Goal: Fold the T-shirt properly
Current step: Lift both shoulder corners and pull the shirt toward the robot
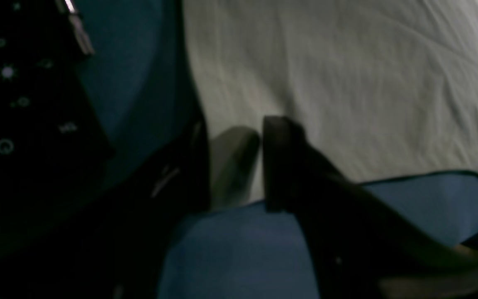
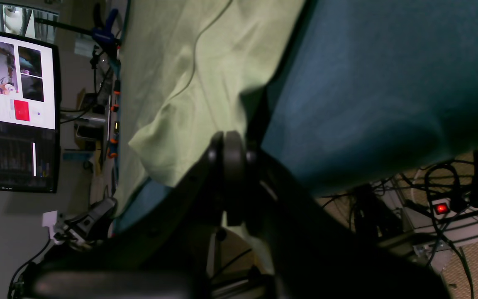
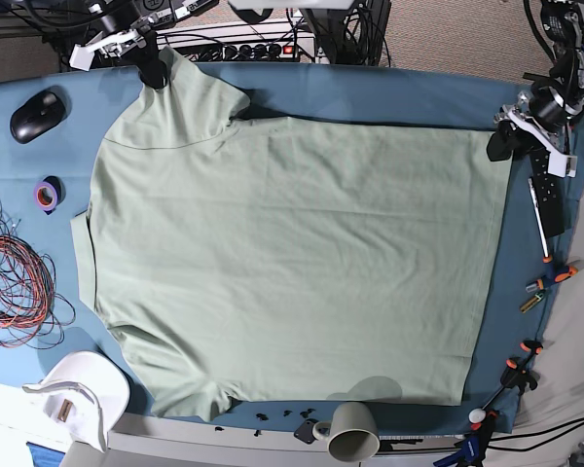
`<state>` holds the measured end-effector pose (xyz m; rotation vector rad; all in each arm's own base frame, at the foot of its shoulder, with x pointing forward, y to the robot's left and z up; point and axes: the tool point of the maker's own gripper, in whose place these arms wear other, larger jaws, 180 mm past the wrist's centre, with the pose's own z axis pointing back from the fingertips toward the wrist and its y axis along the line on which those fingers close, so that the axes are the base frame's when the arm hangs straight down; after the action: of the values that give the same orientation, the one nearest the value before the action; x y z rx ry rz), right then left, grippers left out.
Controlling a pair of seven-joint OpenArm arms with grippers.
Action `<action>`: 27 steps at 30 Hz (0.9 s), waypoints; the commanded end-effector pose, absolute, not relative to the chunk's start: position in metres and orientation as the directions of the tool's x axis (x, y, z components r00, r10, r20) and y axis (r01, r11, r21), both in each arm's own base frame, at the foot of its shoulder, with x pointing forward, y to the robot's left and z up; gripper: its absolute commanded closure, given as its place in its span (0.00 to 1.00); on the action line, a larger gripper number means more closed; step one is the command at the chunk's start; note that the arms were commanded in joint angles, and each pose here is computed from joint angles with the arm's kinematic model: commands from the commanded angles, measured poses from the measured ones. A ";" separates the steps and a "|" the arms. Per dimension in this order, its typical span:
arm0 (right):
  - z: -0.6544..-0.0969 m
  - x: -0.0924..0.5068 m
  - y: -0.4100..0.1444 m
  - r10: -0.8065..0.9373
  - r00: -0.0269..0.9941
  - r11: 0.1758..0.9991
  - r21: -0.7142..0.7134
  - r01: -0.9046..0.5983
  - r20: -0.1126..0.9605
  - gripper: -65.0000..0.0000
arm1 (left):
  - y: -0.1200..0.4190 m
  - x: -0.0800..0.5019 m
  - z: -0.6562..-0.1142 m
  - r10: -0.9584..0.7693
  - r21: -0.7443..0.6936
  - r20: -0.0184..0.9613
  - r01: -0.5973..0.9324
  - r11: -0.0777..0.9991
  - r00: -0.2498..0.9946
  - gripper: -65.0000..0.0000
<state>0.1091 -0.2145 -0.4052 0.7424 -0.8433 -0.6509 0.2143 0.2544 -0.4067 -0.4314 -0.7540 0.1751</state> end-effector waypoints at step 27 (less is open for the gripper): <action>-0.396 0.086 -0.231 -0.698 0.559 0.652 0.719 0.239 0.447 1.00 | 0.251 0.171 -0.416 0.219 -0.378 0.549 0.006 0.926 0.807 1.00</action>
<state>0.0887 -0.2254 -0.3987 0.6671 -0.7937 -0.6021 0.1849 0.2460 -0.4061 -0.4160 -0.7042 0.1403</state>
